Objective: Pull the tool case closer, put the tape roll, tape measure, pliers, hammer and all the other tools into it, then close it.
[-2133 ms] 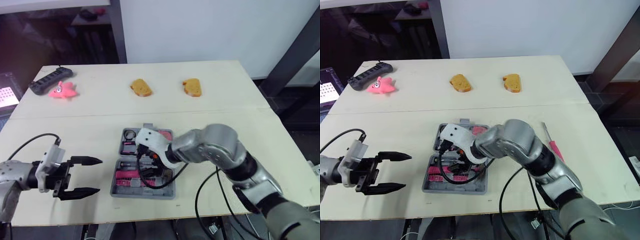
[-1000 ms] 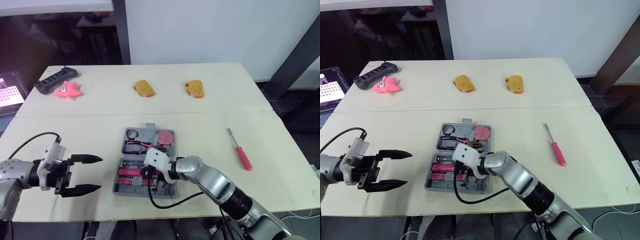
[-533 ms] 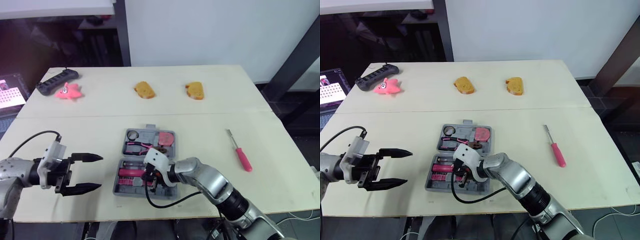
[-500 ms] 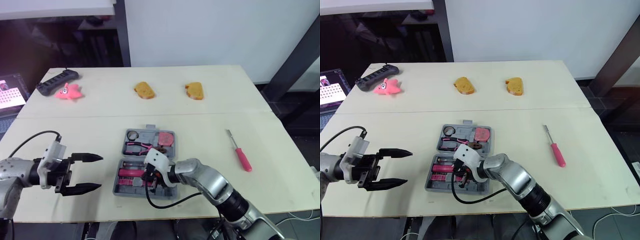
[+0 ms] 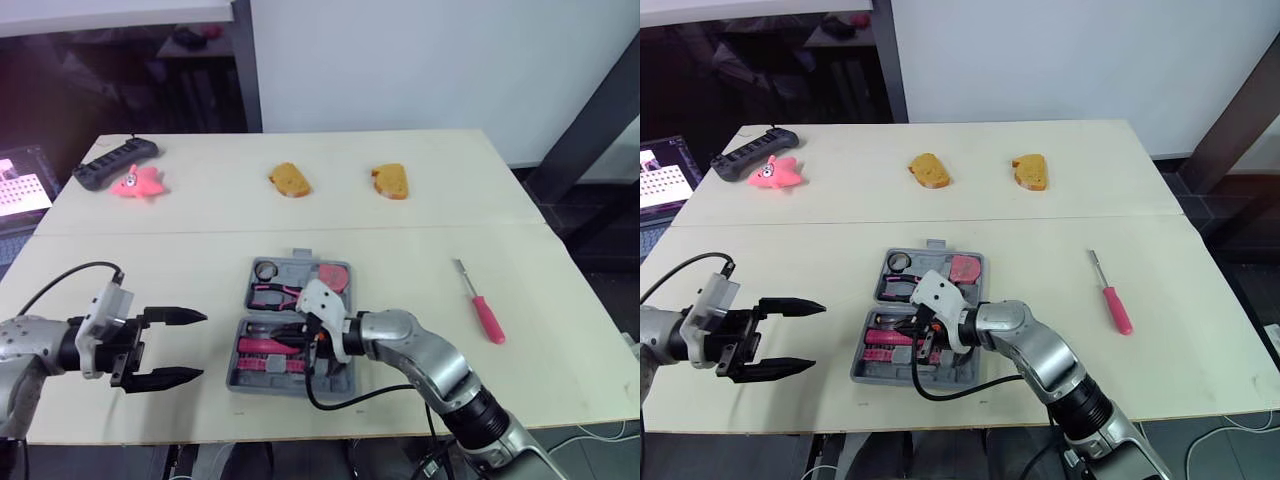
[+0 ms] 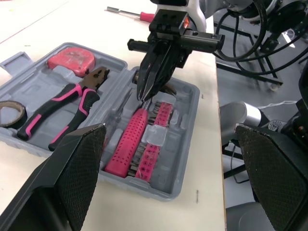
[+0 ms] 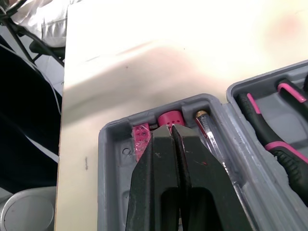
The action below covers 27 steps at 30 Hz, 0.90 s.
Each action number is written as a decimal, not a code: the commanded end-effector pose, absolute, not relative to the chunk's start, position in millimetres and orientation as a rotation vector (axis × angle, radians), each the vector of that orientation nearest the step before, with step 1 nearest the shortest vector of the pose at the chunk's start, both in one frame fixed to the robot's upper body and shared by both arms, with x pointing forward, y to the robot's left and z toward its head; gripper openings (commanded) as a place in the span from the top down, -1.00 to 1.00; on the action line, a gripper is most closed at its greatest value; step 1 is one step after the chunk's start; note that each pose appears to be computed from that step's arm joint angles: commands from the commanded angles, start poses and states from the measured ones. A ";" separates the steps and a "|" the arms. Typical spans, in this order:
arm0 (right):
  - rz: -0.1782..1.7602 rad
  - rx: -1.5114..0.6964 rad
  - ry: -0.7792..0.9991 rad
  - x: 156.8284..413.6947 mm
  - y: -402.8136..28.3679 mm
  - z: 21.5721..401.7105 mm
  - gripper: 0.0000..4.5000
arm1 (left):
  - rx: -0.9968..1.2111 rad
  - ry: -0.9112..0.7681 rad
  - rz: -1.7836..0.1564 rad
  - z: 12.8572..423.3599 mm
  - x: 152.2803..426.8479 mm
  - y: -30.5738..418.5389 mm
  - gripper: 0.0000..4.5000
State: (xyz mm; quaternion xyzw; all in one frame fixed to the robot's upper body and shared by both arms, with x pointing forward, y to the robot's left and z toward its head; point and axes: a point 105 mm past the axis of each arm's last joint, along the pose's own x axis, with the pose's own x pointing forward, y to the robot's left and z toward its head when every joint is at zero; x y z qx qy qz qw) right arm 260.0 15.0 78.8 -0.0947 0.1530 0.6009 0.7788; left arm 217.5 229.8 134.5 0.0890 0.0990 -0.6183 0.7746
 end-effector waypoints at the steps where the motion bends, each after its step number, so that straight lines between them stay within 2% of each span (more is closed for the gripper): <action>1: 1.280 -0.234 0.342 261.9 15.7 72.9 0.97 | 0.209 0.185 -1.344 141.1 216.8 228.5 -1.00; 9: 1.192 -0.298 0.497 266.2 1.2 37.5 0.97 | 0.205 0.188 -1.343 140.5 216.8 228.7 -1.00; 21: 1.123 -0.342 0.768 250.4 -25.4 -12.5 0.97 | 0.204 0.192 -1.346 140.0 214.2 227.9 -1.00; 25: 1.147 -0.318 0.714 251.7 -17.7 -2.1 0.97 | 0.204 0.192 -1.345 140.3 214.2 227.8 -1.00; 27: 1.194 -0.277 0.557 256.7 -4.2 30.2 0.97 | 0.201 0.194 -1.341 140.5 214.3 228.7 -1.00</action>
